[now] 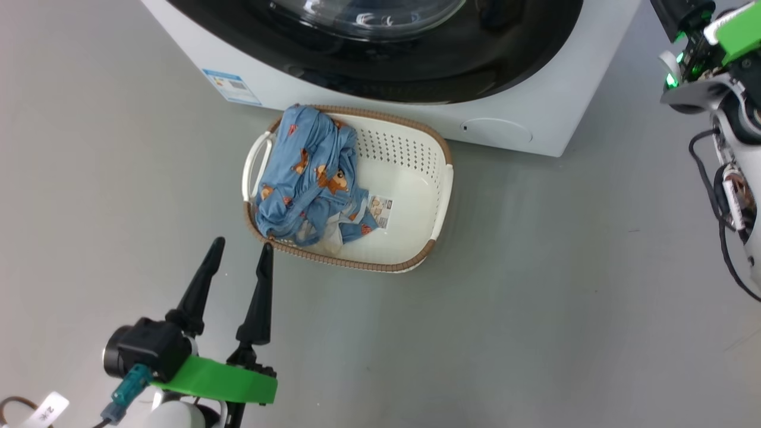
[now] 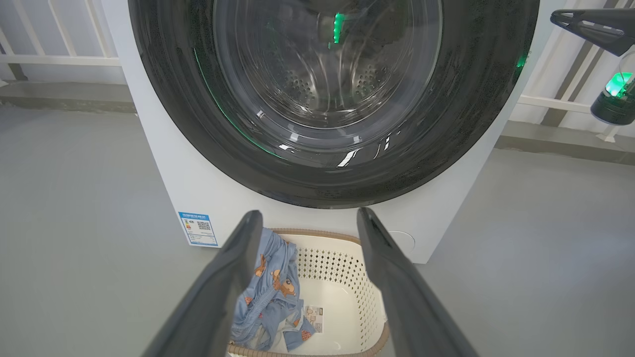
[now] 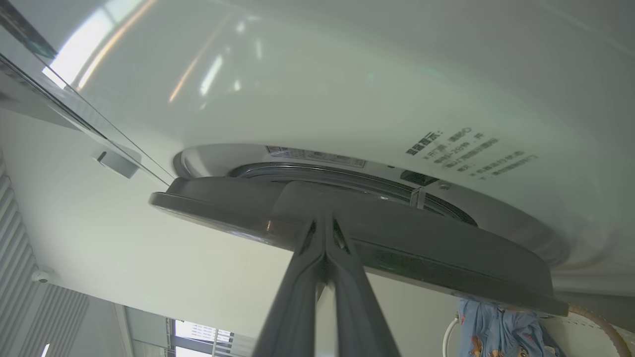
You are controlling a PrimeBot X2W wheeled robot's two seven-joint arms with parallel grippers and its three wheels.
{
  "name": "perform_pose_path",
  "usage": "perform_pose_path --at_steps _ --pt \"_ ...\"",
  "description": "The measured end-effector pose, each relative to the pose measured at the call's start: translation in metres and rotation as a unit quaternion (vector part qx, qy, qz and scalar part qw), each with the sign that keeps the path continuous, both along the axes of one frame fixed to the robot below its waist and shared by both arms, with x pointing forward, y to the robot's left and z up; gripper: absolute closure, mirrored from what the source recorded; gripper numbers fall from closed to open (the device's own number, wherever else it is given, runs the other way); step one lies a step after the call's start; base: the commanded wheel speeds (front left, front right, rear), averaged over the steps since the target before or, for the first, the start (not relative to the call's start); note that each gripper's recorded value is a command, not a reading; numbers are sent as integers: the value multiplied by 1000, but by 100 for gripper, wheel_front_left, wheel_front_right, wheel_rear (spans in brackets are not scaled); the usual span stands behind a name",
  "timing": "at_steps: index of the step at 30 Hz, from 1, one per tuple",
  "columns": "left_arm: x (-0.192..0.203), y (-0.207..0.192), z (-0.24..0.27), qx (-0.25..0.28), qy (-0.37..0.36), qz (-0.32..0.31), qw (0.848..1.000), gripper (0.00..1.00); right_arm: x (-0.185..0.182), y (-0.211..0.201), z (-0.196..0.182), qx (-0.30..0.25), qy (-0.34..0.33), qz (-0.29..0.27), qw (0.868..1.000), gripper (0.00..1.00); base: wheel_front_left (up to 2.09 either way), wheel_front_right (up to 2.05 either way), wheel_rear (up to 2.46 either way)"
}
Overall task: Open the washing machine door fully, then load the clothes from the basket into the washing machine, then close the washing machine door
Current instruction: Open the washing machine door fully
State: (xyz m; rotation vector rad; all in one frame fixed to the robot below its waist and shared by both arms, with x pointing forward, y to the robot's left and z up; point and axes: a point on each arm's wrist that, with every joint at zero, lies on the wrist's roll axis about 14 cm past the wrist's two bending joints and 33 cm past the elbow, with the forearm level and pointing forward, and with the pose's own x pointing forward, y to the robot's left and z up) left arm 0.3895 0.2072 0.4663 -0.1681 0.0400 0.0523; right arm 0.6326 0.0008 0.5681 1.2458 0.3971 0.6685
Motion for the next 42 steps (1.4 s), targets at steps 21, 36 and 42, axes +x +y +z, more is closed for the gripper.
perform_pose_path --at_steps 21,36,42 --pt "14 7 -4 -7 4 8 1000 0 32 31 -15 1 35 66 997 100 0 0 0" --pt "13 3 2 -11 -5 3 1000 0 18 45 -13 -52 26 114 992 100 0 0 0" --pt "12 1 10 -12 -16 0 1000 0 -2 53 -13 -70 23 147 986 100 0 0 0"
